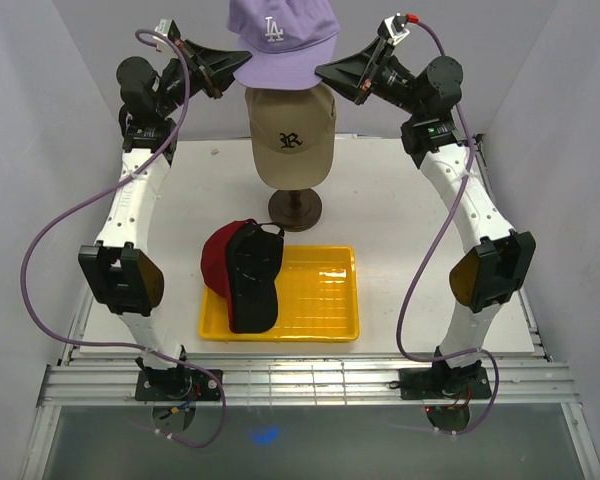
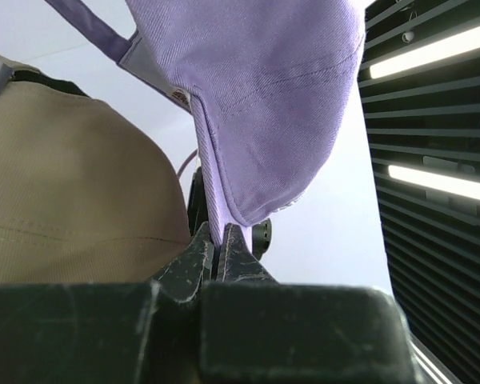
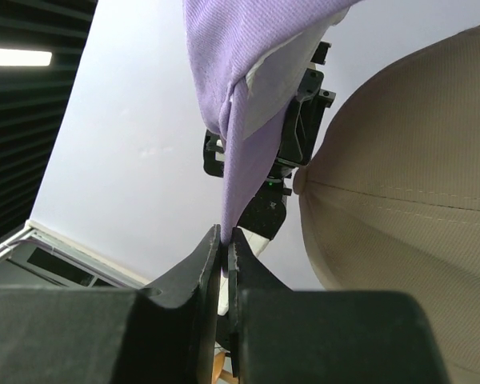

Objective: Stack the hats

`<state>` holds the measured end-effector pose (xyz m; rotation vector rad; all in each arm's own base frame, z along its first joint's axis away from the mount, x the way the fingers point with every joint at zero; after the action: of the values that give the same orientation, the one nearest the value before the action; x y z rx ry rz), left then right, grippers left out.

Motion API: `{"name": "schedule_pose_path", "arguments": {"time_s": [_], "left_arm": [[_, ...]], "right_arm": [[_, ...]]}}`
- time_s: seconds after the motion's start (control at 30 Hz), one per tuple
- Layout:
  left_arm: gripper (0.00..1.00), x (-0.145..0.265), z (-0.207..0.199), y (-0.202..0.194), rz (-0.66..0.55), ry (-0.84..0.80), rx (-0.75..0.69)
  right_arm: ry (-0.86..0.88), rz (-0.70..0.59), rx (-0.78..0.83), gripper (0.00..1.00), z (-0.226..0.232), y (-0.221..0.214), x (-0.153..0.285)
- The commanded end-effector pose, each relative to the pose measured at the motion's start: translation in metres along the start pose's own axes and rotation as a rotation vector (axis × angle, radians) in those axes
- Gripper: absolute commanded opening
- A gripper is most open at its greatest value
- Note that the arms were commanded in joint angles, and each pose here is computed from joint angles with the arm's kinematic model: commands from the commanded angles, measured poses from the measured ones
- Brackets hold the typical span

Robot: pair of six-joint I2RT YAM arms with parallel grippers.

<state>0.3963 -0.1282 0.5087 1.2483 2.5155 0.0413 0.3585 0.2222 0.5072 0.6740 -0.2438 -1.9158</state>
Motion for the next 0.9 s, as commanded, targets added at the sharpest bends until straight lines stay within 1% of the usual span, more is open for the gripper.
{"name": "schedule_pose_path", "arguments": {"time_s": [0.0, 0.2, 0.23, 0.47, 0.6, 0.63, 0.73, 0.87], "left_arm": [[0.00, 0.007, -0.013, -0.023, 0.188, -0.014, -0.084], [0.00, 0.014, -0.004, -0.030, 0.195, 0.008, -0.069], [0.00, 0.017, -0.009, -0.033, 0.196, 0.001, -0.082], [0.00, 0.026, -0.011, -0.042, 0.211, 0.004, -0.102], [0.00, 0.033, -0.009, -0.050, 0.211, 0.013, -0.109], [0.00, 0.034, -0.007, -0.051, 0.211, 0.018, -0.109], [0.00, 0.041, 0.000, -0.056, 0.213, 0.031, -0.105], [0.00, 0.049, 0.016, -0.063, 0.217, 0.050, -0.103]], "right_arm": [[0.068, -0.071, 0.092, 0.08, 0.036, 0.012, 0.002], [0.056, -0.075, 0.111, 0.08, 0.037, 0.003, 0.012], [0.056, -0.077, 0.116, 0.08, 0.038, 0.001, 0.013], [0.043, -0.079, 0.147, 0.08, 0.044, -0.006, 0.025], [0.035, -0.075, 0.146, 0.08, 0.040, -0.012, 0.030], [0.023, -0.069, 0.133, 0.08, 0.033, -0.014, 0.032], [0.023, -0.072, 0.142, 0.08, 0.032, -0.020, 0.038], [-0.002, -0.064, 0.128, 0.08, 0.018, -0.029, 0.045]]}}
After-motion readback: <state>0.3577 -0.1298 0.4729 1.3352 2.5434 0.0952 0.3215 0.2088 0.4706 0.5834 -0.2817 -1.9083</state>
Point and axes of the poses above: each gripper's point midway between its finger pads, its own x axis back along the fingers, its own z axis along the line the jaws close on, y = z × x, the point moved 9 cm from there along x, back along the fingers, and after that the axes turned 2 degrees about x, right-handed, at the moved point
